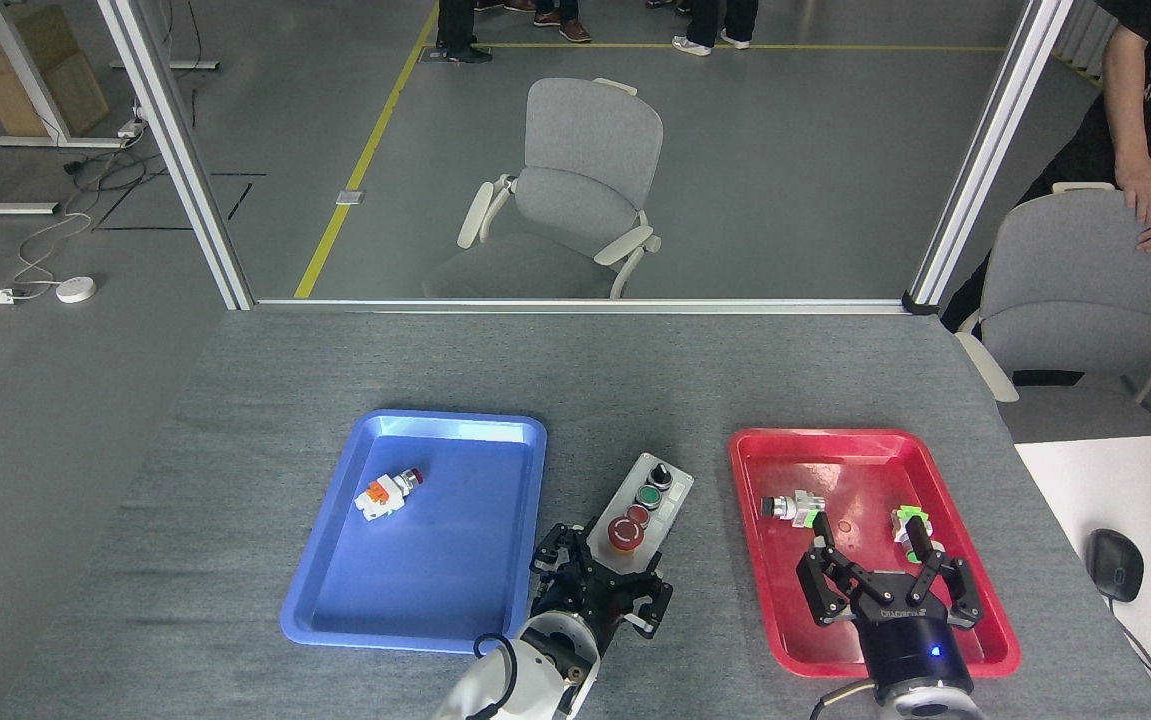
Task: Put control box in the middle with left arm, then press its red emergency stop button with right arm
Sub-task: 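Release the control box and move the right gripper toward it, then withdraw the left gripper and bring the right gripper over the box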
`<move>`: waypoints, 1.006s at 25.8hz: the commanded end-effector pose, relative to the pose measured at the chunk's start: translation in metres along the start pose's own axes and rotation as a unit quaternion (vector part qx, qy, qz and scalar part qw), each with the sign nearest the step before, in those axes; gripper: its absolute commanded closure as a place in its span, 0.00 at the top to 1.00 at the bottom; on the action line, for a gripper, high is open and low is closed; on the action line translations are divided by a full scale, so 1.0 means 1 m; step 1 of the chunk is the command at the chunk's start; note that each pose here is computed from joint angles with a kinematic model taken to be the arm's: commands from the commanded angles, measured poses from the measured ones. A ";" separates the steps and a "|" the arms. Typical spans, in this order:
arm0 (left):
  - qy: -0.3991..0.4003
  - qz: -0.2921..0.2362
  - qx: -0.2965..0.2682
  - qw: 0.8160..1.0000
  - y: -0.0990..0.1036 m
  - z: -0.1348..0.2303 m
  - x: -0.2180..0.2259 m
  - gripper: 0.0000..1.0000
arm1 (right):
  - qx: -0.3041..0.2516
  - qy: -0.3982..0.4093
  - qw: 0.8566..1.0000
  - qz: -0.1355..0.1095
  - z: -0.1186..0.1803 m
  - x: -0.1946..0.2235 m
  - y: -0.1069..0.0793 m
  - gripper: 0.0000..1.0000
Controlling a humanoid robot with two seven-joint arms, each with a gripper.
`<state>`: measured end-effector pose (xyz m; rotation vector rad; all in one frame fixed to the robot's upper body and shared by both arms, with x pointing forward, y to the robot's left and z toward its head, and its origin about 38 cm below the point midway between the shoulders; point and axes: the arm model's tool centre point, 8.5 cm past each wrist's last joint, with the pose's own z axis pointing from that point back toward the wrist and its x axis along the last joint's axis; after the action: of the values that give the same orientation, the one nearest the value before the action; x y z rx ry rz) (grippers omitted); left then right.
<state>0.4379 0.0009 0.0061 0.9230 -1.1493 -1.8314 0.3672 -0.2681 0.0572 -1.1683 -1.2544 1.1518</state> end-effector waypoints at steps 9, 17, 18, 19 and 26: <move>0.002 0.005 0.002 1.000 0.001 0.002 0.001 0.97 | 0.006 -0.001 1.000 -0.005 0.003 0.001 0.004 0.95; -0.018 0.045 0.030 0.998 -0.001 0.027 0.019 0.98 | 0.009 -0.006 1.000 -0.009 0.002 0.010 0.007 0.94; -0.015 0.048 0.029 0.998 -0.005 0.030 0.015 0.98 | 0.009 -0.008 1.000 -0.010 0.002 0.012 0.007 0.94; -0.008 0.052 0.027 0.998 -0.011 0.034 0.008 0.98 | 0.010 -0.012 1.000 -0.011 0.002 0.017 0.008 0.94; 0.013 0.083 0.050 0.995 -0.018 0.063 -0.022 0.98 | 0.014 -0.028 0.999 -0.019 0.001 0.037 0.010 0.80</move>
<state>0.3944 0.0318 0.0100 0.8688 -1.2598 -1.6776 0.3662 -0.2386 0.0499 -1.1079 -1.2853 1.1687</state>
